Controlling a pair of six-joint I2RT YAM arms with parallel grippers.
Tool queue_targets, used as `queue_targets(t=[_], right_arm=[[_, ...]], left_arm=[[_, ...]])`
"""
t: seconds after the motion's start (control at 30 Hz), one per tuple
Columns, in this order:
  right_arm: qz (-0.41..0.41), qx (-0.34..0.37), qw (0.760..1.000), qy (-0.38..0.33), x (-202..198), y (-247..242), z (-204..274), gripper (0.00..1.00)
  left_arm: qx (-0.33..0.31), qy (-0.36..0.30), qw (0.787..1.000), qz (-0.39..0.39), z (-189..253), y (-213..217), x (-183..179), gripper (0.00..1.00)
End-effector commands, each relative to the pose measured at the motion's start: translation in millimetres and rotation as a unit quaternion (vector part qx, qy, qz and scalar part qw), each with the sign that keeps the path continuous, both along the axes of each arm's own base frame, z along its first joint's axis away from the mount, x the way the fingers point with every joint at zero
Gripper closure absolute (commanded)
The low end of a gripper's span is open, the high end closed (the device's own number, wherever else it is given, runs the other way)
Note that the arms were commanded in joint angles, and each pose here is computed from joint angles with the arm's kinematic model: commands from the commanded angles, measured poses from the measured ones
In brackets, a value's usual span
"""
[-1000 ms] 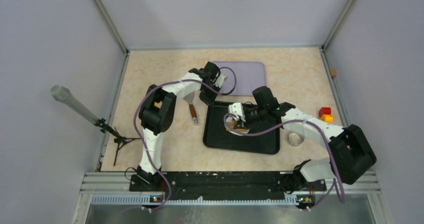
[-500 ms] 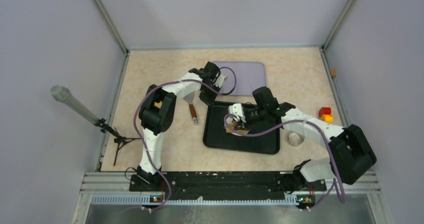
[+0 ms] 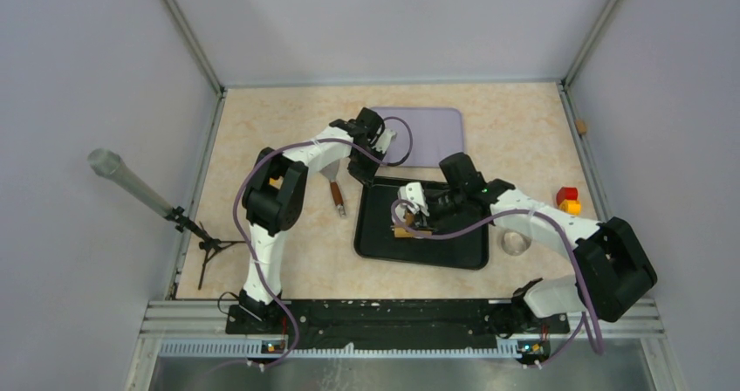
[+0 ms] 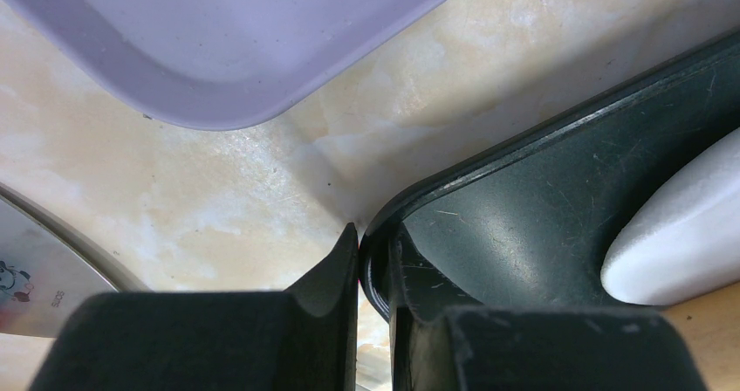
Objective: Roll out the dumpling wrappers from the dough
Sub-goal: Flatten out the dough on the work surface.
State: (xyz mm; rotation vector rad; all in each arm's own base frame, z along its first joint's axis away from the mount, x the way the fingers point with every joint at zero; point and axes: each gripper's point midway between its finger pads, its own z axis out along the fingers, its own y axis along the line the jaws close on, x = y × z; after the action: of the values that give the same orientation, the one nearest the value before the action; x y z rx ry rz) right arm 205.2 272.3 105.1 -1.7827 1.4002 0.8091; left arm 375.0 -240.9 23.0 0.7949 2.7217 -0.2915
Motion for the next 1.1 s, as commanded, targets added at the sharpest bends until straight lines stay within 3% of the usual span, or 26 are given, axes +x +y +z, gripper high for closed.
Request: queue_targets(t=[0.0,0.23,0.47,0.6,0.77,0.87,1.07], right_arm=[[0.001,-0.090,0.984,0.156,-63,-32,-48,1.00],[-0.020,-0.078,0.987,0.139,-51,-26,-41,1.00],[-0.130,0.062,0.988,0.056,26,-3,52,1.00],[-0.247,0.146,0.957,0.046,79,-10,96,1.00],[-0.368,0.182,0.911,0.044,120,-21,93,1.00],[-0.429,0.176,0.885,0.052,138,-31,76,1.00],[-0.479,0.117,0.860,0.130,141,-33,42,1.00]], left_arm=[[0.048,-0.027,0.998,0.028,-15,23,15,1.00],[0.048,-0.027,0.998,0.028,-15,23,15,1.00],[0.047,-0.028,0.998,0.029,-15,23,15,1.00],[0.057,-0.035,0.997,0.035,-14,28,18,1.00],[0.060,-0.037,0.997,0.038,-14,29,18,1.00],[0.060,-0.037,0.997,0.038,-15,29,18,1.00],[0.060,-0.039,0.997,0.038,-14,29,19,1.00]])
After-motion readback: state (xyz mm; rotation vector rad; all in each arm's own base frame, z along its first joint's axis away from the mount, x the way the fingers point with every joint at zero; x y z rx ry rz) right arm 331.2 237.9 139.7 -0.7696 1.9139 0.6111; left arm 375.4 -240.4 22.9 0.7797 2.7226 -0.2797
